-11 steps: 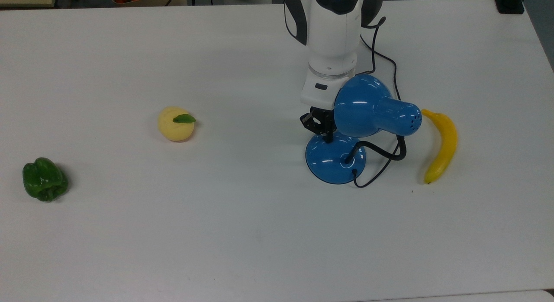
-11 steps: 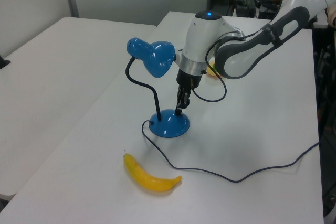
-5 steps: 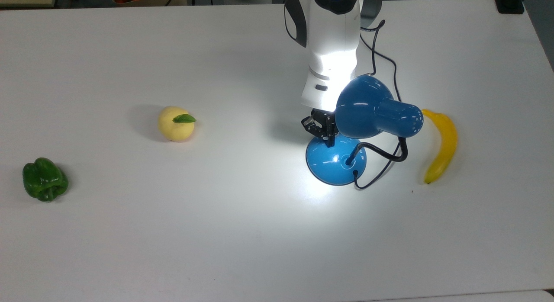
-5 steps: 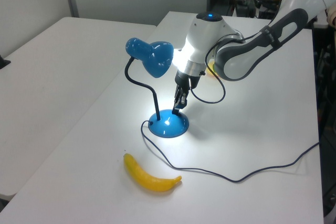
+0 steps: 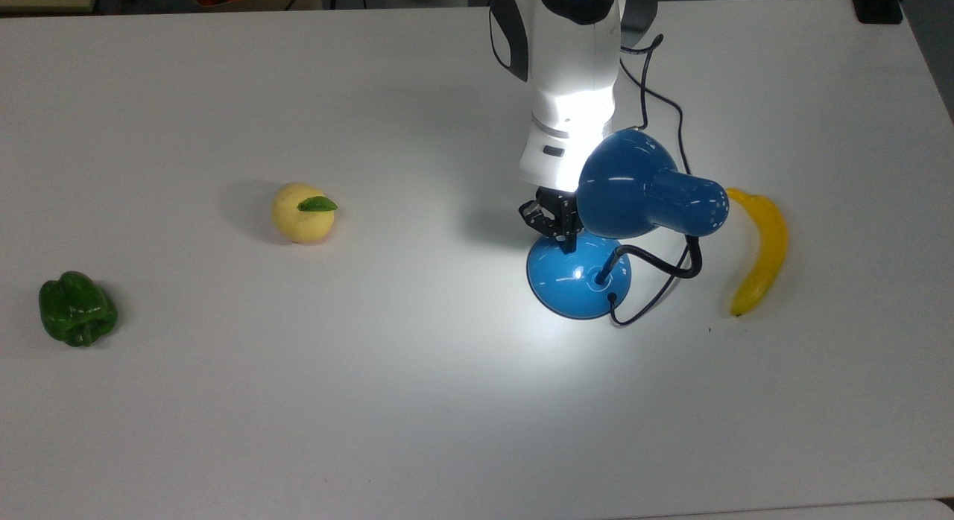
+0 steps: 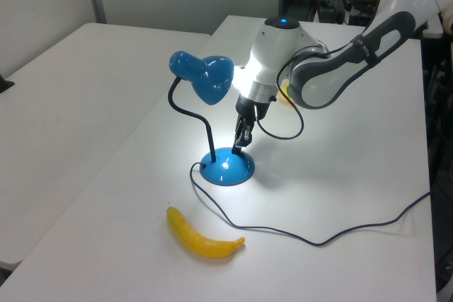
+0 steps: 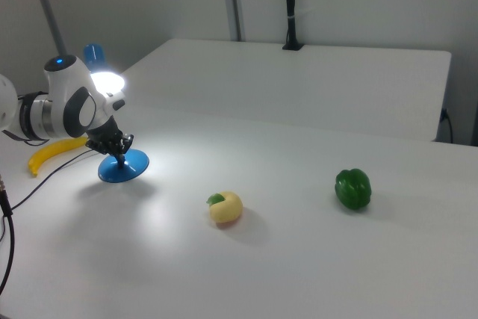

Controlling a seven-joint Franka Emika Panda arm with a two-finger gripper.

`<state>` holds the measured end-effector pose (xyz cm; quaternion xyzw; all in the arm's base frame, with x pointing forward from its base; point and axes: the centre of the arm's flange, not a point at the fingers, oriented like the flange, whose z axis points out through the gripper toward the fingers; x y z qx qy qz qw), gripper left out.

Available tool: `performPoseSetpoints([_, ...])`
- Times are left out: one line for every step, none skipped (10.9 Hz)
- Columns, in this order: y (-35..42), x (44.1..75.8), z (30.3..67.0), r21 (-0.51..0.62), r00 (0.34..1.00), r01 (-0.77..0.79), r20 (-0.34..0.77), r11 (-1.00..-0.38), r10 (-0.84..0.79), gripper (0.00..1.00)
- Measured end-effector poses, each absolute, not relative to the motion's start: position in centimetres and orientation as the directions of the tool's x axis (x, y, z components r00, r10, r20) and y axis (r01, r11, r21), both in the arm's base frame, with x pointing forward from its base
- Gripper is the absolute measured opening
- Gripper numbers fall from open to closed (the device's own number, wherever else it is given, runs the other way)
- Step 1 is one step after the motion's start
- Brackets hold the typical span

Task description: Turn on desk lamp

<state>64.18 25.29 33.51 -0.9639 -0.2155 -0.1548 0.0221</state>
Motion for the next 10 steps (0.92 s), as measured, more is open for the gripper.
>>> performPoseSetpoints([25.2, 64.2, 33.6, 0.024, 0.861, 0.419, 0.307, -0.908, 0.406, 0.01])
performPoseSetpoints([24.7, 64.2, 33.9, 0.024, 0.871, 0.414, 0.281, -0.910, 0.404, 0.01])
performPoseSetpoints([24.0, 64.1, 34.5, 0.025, 0.884, 0.405, 0.243, -0.914, 0.398, 0.01])
performPoseSetpoints([22.7, 63.9, 35.6, 0.027, 0.902, 0.388, 0.193, -0.921, 0.385, 0.01])
performPoseSetpoints([21.0, 63.7, 36.8, 0.028, 0.923, 0.356, 0.147, -0.934, 0.356, 0.01])
performPoseSetpoints([18.9, 63.5, 38.0, 0.030, 0.946, 0.306, 0.103, -0.952, 0.307, 0.01])
performPoseSetpoints([16.8, 63.3, 38.9, 0.045, 0.965, 0.253, 0.059, -0.967, 0.255, 0.01])
performPoseSetpoints([14.7, 62.9, 39.7, 0.075, 0.981, 0.189, 0.018, -0.979, 0.191, 0.01])
performPoseSetpoints([13.3, 62.7, 40.4, 0.097, 0.990, 0.141, -0.003, -0.985, 0.142, 0.01])
performPoseSetpoints([11.2, 62.2, 42.1, 0.119, 0.997, 0.071, -0.017, -0.990, 0.070, 0.01])
